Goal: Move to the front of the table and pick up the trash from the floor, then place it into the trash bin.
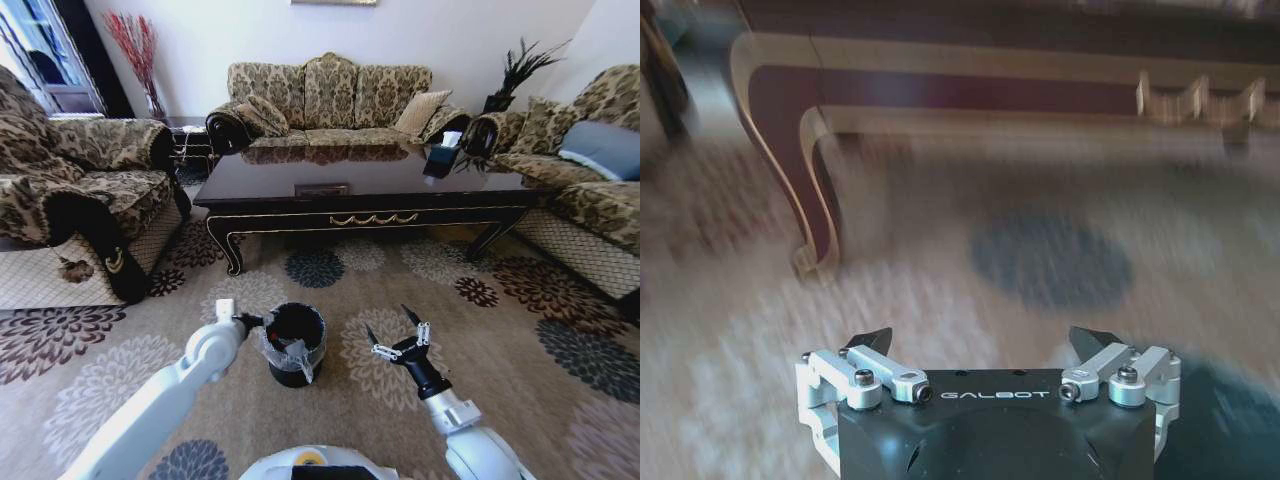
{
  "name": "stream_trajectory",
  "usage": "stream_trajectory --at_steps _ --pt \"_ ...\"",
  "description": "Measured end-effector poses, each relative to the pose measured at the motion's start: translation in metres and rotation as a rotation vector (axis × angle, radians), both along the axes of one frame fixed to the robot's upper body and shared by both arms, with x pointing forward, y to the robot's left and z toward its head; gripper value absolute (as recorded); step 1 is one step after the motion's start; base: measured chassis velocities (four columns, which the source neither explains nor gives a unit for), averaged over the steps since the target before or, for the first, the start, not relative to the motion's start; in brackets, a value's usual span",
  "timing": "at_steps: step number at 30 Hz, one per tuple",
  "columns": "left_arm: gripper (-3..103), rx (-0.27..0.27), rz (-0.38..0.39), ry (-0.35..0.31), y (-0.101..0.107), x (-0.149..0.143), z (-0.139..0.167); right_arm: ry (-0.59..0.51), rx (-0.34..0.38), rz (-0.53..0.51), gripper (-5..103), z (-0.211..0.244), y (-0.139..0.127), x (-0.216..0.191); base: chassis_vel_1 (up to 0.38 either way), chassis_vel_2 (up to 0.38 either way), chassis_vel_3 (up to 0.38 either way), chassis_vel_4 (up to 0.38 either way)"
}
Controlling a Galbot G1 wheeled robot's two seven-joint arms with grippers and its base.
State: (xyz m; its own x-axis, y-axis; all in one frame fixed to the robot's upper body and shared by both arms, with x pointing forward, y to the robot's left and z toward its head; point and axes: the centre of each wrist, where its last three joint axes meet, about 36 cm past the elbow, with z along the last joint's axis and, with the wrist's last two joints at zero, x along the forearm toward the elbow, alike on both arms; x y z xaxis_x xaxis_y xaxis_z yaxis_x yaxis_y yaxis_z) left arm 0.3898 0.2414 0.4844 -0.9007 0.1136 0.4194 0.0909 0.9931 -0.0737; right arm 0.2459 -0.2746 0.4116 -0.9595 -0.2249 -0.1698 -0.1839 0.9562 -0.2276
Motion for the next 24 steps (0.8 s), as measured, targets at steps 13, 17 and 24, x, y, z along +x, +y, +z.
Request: stream_trajectory --at_steps 13,17,24 --pt "100 0.075 0.115 -0.374 0.050 -0.067 -0.017 -0.012 0.100 -0.143 100 -0.011 -0.003 0.004 0.000 0.000 0.000 0.000" --pt "100 0.087 0.150 -0.437 0.057 -0.089 -0.022 -0.005 0.103 -0.176 100 -0.012 -0.004 0.010 0.000 0.000 0.000 0.000" --pt "100 0.104 0.183 -0.501 0.059 -0.124 -0.027 0.008 0.101 -0.210 100 -0.024 -0.007 0.018 0.000 0.000 0.000 0.000"
